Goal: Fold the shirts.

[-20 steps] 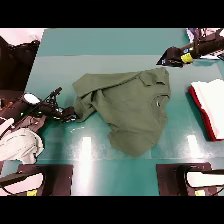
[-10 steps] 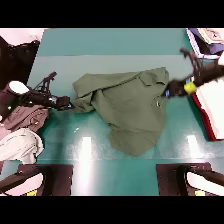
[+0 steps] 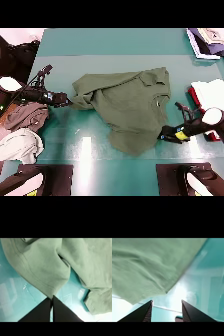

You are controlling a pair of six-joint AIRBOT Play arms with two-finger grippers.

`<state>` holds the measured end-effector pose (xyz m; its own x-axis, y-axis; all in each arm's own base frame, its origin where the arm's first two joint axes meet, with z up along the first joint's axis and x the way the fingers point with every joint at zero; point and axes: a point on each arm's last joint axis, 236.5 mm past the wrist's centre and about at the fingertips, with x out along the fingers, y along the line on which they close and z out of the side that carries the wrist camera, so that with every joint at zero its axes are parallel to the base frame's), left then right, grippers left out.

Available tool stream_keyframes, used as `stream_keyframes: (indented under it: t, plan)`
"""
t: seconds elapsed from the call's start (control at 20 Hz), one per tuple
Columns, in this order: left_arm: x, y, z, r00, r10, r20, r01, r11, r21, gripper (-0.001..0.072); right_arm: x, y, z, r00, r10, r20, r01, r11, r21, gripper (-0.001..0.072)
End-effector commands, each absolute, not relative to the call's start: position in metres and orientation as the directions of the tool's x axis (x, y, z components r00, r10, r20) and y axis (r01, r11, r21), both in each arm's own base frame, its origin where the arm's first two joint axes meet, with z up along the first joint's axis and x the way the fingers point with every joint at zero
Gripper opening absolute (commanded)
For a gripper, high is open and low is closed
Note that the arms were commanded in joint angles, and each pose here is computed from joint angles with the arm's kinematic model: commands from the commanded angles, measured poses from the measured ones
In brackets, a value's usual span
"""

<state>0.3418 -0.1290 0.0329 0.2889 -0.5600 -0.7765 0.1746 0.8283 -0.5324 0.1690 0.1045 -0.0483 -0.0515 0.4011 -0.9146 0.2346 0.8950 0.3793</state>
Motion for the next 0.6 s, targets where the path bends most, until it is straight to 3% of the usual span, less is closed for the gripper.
stream_keyframes:
  t: [0.0, 0.5, 0.55]
  plan:
    - [0.339, -0.130, 0.034, 0.278, -0.564, -0.778, 0.179, 0.826, -0.534, 0.0025, 0.156, 0.114, -0.070, -0.007, 0.391, -0.921, 0.294, 0.881, 0.371, 0.0409]
    - [0.330, -0.132, 0.032, 0.241, -0.573, -0.784, 0.183, 0.820, -0.543, 0.0024, 0.173, 0.155, -0.095, -0.064, 0.388, -0.919, 0.220, 0.904, 0.366, 0.0407]
    - [0.330, -0.132, 0.032, 0.242, -0.572, -0.783, 0.183, 0.820, -0.542, 0.0025, 0.178, 0.155, -0.095, -0.062, 0.381, -0.922, 0.214, 0.908, 0.361, 0.0334]
